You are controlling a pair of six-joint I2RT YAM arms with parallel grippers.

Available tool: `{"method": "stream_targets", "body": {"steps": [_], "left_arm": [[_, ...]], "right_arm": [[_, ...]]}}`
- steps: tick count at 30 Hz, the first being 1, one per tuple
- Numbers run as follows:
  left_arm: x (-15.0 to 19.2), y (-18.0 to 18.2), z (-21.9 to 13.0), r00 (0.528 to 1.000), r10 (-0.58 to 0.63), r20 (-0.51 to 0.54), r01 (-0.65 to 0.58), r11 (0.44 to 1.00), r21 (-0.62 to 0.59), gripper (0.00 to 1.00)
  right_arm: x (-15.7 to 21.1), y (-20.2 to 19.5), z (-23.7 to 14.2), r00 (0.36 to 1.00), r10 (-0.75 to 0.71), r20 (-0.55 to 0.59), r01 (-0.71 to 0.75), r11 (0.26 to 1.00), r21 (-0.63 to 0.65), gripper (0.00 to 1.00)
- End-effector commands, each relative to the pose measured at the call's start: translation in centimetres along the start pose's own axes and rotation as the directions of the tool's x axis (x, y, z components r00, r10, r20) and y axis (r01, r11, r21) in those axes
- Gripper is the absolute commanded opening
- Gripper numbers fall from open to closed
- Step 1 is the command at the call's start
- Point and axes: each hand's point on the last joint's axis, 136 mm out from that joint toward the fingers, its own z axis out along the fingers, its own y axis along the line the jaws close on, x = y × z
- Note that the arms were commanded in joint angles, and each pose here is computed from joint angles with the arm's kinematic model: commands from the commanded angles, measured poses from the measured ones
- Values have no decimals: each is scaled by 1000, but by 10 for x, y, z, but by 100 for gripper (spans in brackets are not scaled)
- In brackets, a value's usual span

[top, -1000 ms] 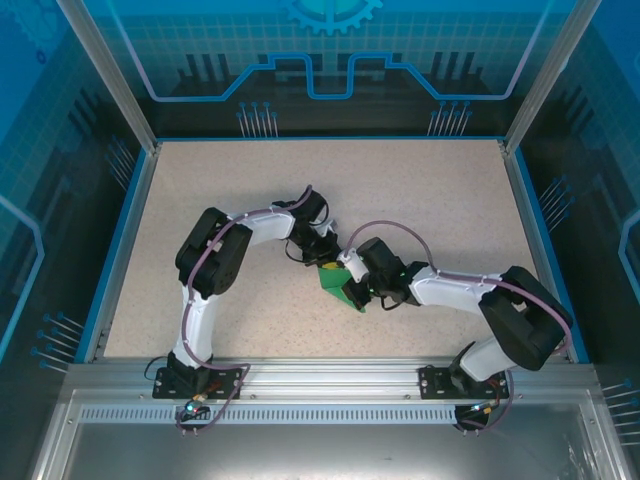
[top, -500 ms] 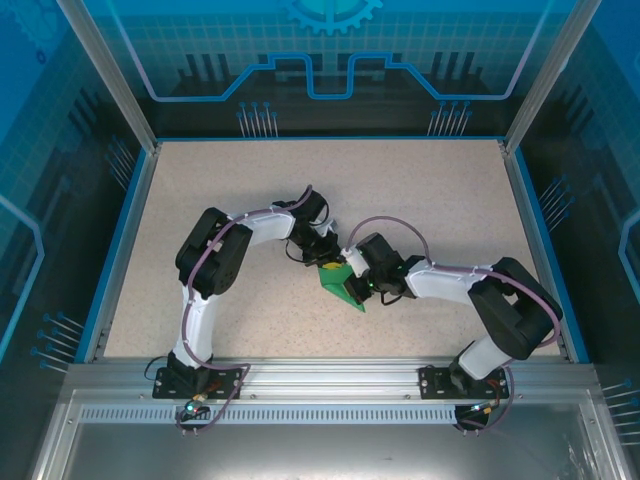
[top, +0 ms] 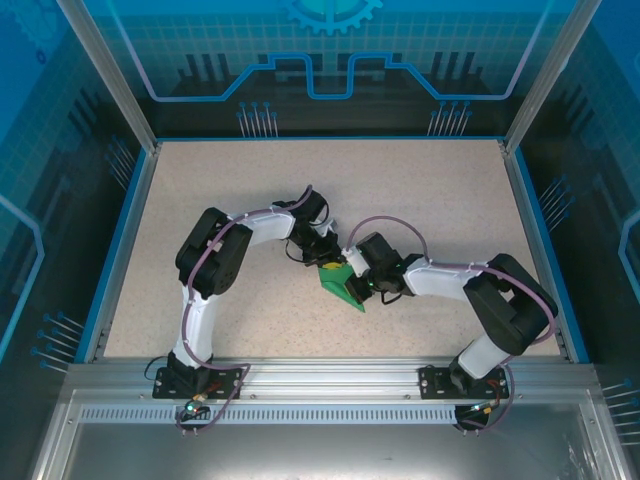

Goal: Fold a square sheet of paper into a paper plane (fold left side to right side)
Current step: Third fold the triangle at the center of the table.

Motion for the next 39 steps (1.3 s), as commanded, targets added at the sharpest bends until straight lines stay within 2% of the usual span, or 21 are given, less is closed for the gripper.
{"method": "stream_targets", "body": {"steps": [1,25,32,39], "left_arm": [[20,33,16,997,-43,-57,36,993,-114,8],[19,32,14,998,-41,-53,35,993,-111,9],[15,19,4,999,-13,-35,10,996,-87,14],[-1,-8,-26,999,42,25,-40,998,-54,22]], "right_arm": [[-2,-5,1,1000,27,-16,-27,1000,10,0],[15,-9,10,994,39,-103,-36,999,25,0],[24,-8,12,987,48,-154,-46,999,20,0],[28,-3,12,982,55,-180,-56,998,1,0]]}}
